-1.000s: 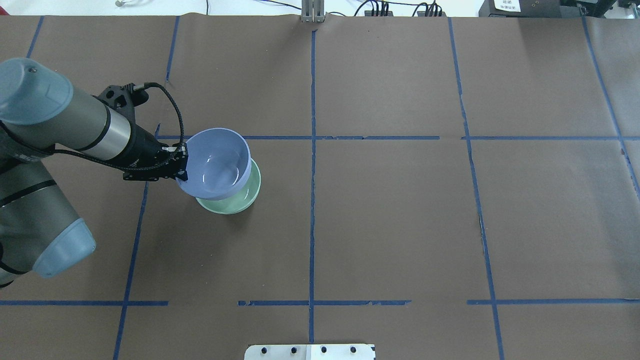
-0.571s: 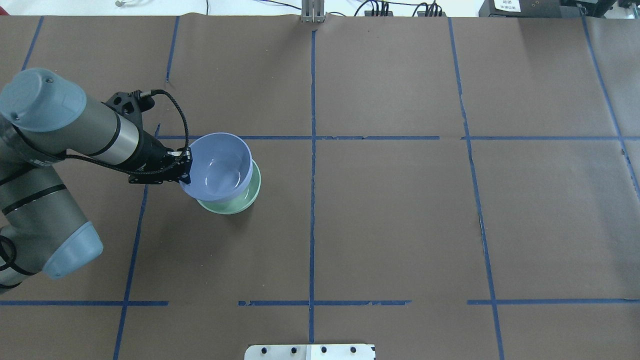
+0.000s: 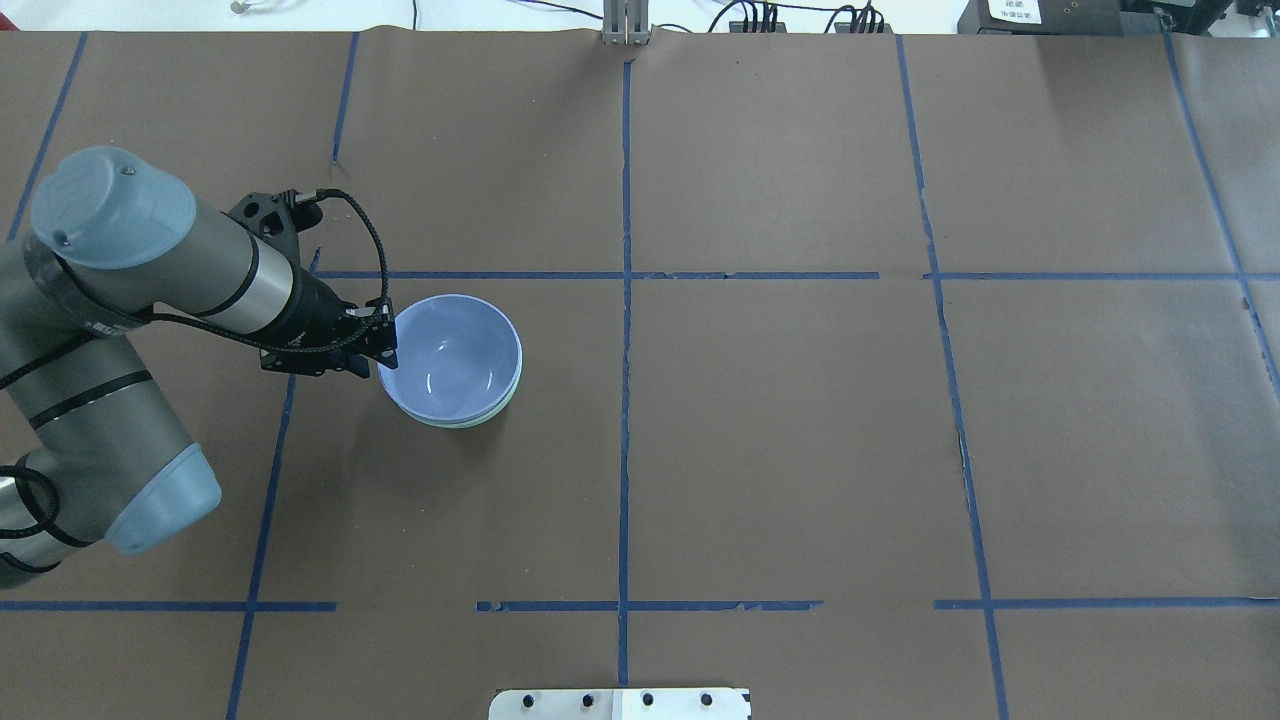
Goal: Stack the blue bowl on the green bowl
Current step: 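Lower the blue bowl into the green bowl and open the left gripper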
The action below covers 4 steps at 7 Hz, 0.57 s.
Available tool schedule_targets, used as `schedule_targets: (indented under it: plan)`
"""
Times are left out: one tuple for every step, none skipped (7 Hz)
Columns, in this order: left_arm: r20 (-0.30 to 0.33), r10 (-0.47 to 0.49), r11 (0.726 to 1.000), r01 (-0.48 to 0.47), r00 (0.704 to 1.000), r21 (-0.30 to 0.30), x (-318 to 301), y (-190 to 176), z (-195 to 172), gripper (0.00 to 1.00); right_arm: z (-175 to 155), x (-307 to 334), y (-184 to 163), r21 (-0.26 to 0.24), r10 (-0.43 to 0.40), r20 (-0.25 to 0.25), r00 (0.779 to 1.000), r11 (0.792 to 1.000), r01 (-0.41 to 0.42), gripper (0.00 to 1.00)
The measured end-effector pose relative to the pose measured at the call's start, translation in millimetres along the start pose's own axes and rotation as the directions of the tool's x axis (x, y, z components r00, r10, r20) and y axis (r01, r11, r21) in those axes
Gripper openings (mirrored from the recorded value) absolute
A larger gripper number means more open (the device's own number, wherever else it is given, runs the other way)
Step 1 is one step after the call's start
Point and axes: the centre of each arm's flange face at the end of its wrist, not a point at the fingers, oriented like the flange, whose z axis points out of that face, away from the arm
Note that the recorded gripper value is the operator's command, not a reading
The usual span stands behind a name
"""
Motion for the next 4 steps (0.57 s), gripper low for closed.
schedule_targets:
  plan:
    - [-0.007,0.005,1.000,-0.005,1.000,0.000,-1.1,-0.1,1.8,1.00,0.0,0.0,0.0,0.000,0.000,0.000,1.000,1.000,0.000,1.00]
    - [-0.012,0.009,1.000,-0.009,1.000,0.001,-1.7,0.3,0.8,1.00,0.0,0.0,0.0,0.000,0.000,0.000,1.000,1.000,0.000,1.00]
    - [-0.017,0.023,1.000,-0.023,1.000,0.006,-2.3,-0.1,-3.5,1.00,0.0,0.0,0.0,0.000,0.000,0.000,1.000,1.000,0.000,1.00]
    - [-0.022,0.073,0.997,-0.073,0.997,0.023,-4.9,-7.7,-14.3,1.00,0.0,0.0,0.0,0.000,0.000,0.000,1.000,1.000,0.000,1.00]
